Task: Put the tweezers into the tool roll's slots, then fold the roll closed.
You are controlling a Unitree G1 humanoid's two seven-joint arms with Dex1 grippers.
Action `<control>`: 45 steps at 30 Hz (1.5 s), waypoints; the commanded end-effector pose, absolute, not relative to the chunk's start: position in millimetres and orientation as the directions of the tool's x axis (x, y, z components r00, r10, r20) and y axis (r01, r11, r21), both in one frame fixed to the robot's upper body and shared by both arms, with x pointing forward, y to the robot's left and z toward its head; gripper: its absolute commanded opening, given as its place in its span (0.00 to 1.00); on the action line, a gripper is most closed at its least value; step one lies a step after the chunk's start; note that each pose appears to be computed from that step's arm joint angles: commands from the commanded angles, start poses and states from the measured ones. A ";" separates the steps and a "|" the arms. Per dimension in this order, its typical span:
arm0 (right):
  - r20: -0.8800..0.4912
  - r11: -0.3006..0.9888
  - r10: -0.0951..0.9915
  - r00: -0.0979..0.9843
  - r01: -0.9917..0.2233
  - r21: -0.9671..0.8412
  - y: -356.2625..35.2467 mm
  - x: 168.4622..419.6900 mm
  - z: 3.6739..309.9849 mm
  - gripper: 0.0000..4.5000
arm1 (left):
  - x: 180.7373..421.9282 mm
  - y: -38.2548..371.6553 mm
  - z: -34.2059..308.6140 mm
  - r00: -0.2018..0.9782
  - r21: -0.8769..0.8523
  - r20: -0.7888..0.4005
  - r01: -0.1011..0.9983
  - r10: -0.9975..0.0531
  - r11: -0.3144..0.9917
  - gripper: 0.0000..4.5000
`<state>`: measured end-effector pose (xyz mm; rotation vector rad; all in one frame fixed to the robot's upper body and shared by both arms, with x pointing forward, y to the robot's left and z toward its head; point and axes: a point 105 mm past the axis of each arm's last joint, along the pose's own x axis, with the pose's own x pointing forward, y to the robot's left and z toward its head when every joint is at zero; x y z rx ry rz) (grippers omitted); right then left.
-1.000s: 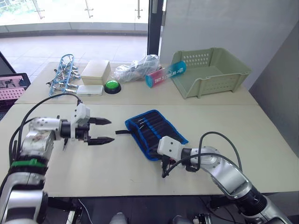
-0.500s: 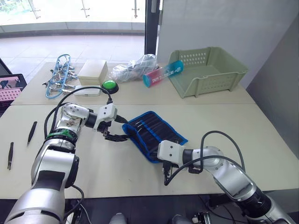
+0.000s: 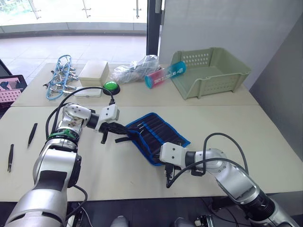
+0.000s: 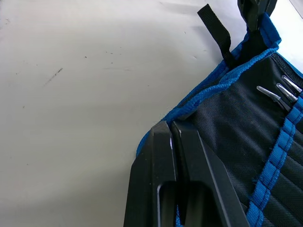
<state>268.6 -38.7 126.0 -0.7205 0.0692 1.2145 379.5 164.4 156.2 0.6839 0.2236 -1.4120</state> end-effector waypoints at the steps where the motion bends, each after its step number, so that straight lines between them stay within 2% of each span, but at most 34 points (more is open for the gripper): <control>1: -0.393 0.141 0.844 0.366 -0.857 -0.497 -34.9 264.9 135.0 0.00 | 380.0 169.1 166.0 0.197 0.362 -0.532 0.932 -0.823 -0.012 0.01; 3: -0.394 0.137 0.844 0.364 -0.856 -0.498 -35.0 264.2 134.7 0.00 | 379.0 171.1 167.1 0.196 0.368 -0.533 0.930 -0.823 -0.017 0.01; 7: -0.388 0.141 0.855 0.344 -0.874 -0.466 -36.8 259.3 135.6 0.25 | 376.4 176.2 168.4 0.196 0.386 -0.542 0.922 -0.817 -0.036 0.00; 13: -0.265 0.319 0.885 0.384 -0.912 -0.256 -53.7 274.8 162.8 0.70 | 366.0 195.6 161.5 0.215 0.427 -0.563 0.902 -0.798 -0.059 0.00; 18: -0.105 0.440 0.889 0.446 -0.895 -0.076 -58.3 299.8 186.8 0.70 | 352.5 205.2 151.5 0.200 0.436 -0.567 0.896 -0.799 -0.086 0.00; 21: -0.059 0.456 0.889 0.455 -0.890 0.011 -38.9 309.2 185.7 0.70 | 341.7 206.6 144.7 0.174 0.438 -0.560 0.892 -0.810 -0.112 0.00; 25: -0.070 0.437 0.898 0.434 -0.898 0.045 -1.6 307.4 169.8 0.46 | 333.5 208.3 141.8 0.156 0.438 -0.556 0.890 -0.816 -0.128 0.00; 26: -0.082 0.427 0.903 0.422 -0.903 0.053 6.5 305.1 164.0 0.37 | 332.9 209.0 141.7 0.157 0.438 -0.557 0.889 -0.815 -0.129 0.00; 31: -0.206 0.410 0.896 0.393 -0.911 0.045 28.6 300.8 124.7 0.01 | 331.8 211.1 142.6 0.159 0.439 -0.555 0.890 -0.816 -0.125 0.00; 37: -0.391 0.458 0.827 0.405 -0.888 0.048 16.5 302.8 75.7 0.01 | 331.9 216.8 140.5 0.165 0.407 -0.574 0.908 -0.802 -0.104 0.00; 43: -0.396 0.474 0.818 0.418 -0.879 0.052 17.1 304.6 72.4 0.01 | 329.1 221.5 141.3 0.158 0.326 -0.568 0.944 -0.808 -0.045 0.00; 45: -0.391 0.478 0.818 0.422 -0.877 0.053 19.0 305.5 73.7 0.00 | 326.8 224.4 143.1 0.162 0.303 -0.558 0.953 -0.814 -0.018 0.14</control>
